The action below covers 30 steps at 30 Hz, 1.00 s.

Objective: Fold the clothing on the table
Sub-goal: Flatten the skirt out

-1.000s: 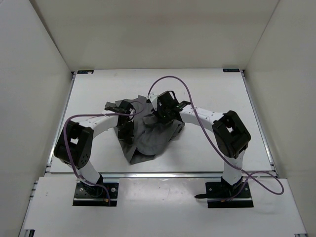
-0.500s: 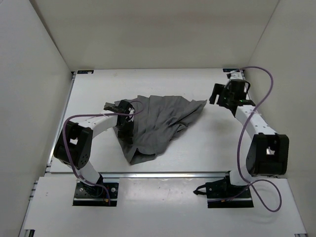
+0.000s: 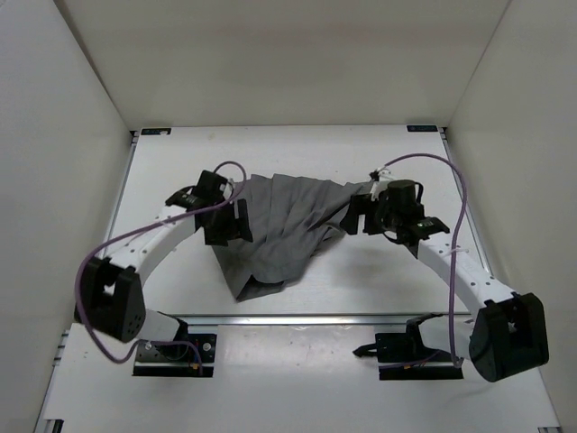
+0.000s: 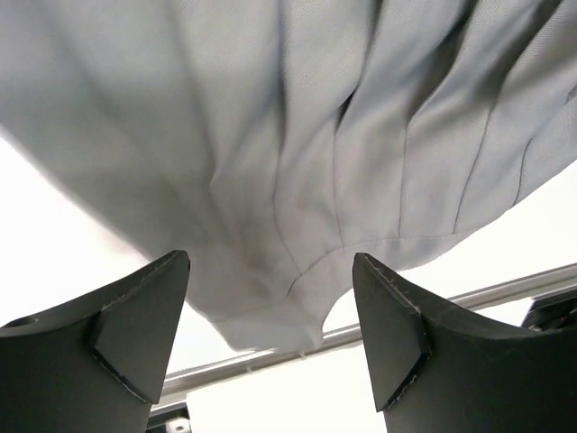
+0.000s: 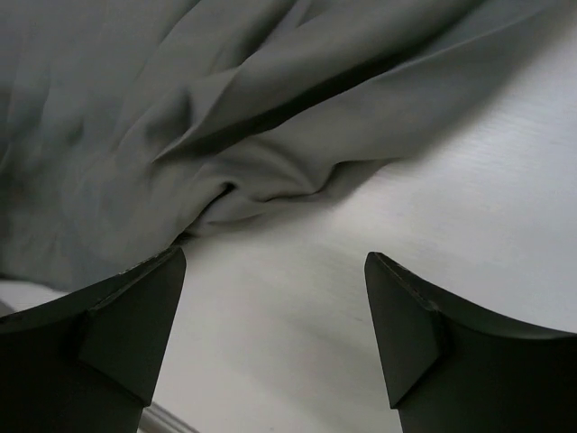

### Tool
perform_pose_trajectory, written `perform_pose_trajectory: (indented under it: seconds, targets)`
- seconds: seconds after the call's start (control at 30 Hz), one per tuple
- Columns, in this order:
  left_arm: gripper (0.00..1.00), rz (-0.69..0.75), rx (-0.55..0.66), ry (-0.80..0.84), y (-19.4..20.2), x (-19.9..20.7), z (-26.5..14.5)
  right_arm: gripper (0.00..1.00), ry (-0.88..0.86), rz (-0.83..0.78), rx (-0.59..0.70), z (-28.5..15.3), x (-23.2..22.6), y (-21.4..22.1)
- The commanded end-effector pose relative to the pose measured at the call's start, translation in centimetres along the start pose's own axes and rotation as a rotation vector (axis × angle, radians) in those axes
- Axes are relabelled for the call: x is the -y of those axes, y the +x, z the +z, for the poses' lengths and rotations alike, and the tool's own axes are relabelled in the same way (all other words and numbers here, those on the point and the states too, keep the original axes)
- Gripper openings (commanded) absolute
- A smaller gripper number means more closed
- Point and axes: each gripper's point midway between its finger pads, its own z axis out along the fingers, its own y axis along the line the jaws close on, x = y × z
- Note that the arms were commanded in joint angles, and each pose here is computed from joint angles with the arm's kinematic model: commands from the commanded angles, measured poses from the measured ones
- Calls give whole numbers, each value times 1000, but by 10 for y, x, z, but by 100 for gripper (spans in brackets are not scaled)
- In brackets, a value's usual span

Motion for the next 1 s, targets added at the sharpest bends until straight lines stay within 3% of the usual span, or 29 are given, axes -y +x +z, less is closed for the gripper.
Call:
perform_pose_trajectory:
  seconds: [0.0,0.13,0.37,0.6,0.77,0.97]
  targets:
    - [84,-147,-2,-27,34,-16,-7,78,-80,-41,-58,1,-22,21]
    - [84,-229,10,-13,68,-17,-2,77,-138,-78,-118,15,-39,38]
    - [84,-400,78,108,92,-16,17,76,-213,-109,-200,33,-56,47]
    - [81,-486,126,150,106,-29,26,73,-287,-75,-172,36,-87,26]
    - [72,-540,145,166,121,-36,40,69,-279,-55,-215,39,-89,33]
    - [47,-561,198,158,119,-43,42,68,-245,-40,-190,29,-82,29]
